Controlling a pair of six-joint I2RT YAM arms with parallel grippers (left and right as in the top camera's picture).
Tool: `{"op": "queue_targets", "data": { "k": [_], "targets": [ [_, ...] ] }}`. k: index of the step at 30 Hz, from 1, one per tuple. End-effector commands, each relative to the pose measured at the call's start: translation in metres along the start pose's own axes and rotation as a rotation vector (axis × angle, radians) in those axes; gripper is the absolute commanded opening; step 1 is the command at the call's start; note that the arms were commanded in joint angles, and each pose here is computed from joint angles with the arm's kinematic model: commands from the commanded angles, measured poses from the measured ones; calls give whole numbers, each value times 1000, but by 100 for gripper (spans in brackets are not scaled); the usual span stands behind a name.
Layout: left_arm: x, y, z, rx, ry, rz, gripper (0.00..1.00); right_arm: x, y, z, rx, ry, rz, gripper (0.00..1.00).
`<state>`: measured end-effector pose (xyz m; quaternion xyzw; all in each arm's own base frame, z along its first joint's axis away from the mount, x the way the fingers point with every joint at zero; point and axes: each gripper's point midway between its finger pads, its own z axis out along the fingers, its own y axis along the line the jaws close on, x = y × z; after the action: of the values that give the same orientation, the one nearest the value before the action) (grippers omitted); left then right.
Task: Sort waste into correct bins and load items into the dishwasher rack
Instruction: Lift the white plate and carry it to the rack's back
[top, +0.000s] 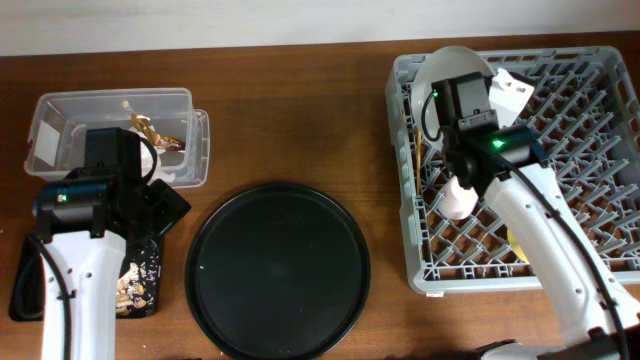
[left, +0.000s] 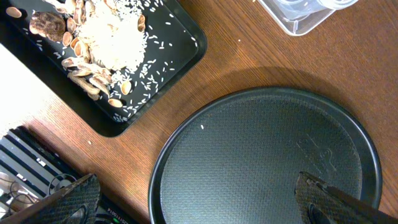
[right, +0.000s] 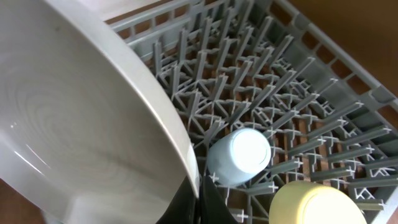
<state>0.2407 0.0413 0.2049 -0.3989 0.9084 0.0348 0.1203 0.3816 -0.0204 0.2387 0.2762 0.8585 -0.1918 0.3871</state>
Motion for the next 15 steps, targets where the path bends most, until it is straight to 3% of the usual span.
{"op": "queue_targets", "data": {
  "k": [1, 15],
  "targets": [
    [-2, 1, -4, 7, -15, -8, 99, -8, -3, 11, 79, -61, 91, 4],
    [-2, 1, -4, 7, -15, -8, 99, 29, 52, 56, 76, -26, 10, 4]
  ]
}}
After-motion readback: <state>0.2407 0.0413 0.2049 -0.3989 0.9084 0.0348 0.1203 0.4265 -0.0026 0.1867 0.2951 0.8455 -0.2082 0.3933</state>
